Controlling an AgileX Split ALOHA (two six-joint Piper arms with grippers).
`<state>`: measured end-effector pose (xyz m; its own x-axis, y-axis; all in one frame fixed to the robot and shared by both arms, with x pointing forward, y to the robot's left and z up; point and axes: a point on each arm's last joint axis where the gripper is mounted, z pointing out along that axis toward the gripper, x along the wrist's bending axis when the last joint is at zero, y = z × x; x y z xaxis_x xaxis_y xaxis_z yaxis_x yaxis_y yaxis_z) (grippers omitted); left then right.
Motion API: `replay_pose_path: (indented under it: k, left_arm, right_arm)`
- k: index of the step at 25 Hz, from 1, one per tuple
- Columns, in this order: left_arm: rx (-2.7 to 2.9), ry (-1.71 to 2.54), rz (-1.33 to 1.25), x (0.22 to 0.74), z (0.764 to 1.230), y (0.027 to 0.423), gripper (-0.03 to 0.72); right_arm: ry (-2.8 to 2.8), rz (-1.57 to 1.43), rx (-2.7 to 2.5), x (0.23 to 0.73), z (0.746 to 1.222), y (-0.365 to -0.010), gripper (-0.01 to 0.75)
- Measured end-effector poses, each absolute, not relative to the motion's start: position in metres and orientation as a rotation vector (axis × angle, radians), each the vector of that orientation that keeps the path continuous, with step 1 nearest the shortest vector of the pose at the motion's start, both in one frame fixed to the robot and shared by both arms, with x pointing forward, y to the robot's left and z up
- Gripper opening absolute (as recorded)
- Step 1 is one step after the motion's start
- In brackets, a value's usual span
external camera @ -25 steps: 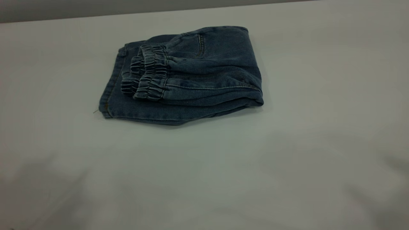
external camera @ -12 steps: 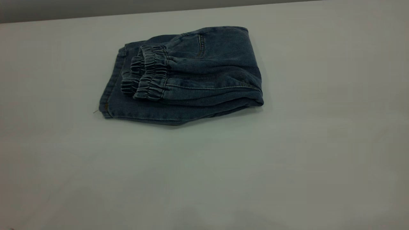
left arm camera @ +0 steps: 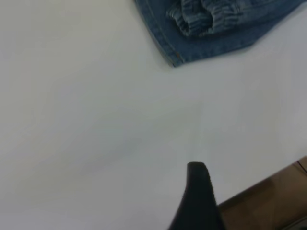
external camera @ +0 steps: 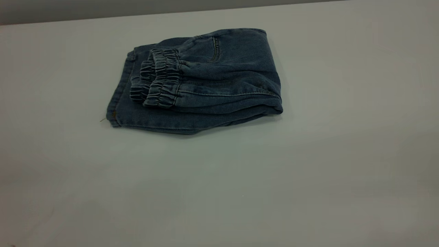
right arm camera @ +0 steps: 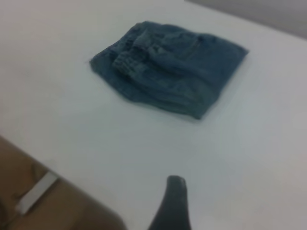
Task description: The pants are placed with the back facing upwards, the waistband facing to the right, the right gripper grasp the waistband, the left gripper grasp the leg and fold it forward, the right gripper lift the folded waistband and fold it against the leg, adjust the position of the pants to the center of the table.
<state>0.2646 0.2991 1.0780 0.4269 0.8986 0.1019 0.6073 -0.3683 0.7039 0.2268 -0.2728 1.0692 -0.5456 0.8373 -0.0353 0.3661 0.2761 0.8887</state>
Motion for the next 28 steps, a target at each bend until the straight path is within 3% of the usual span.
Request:
replay_pose_path:
  k: [11, 28]
  left_arm:
    - [2.128, 1.279, 0.601, 0.260, 1.052, 0.300, 0.498]
    - [2.088, 1.067, 0.517, 0.262, 1.050, 0.282, 0.498]
  right_arm:
    - [1.862, 1.133, 1.268, 0.229, 1.055, -0.289, 0.569]
    - [1.860, 1.132, 1.273, 0.229, 1.055, -0.289, 0.569]
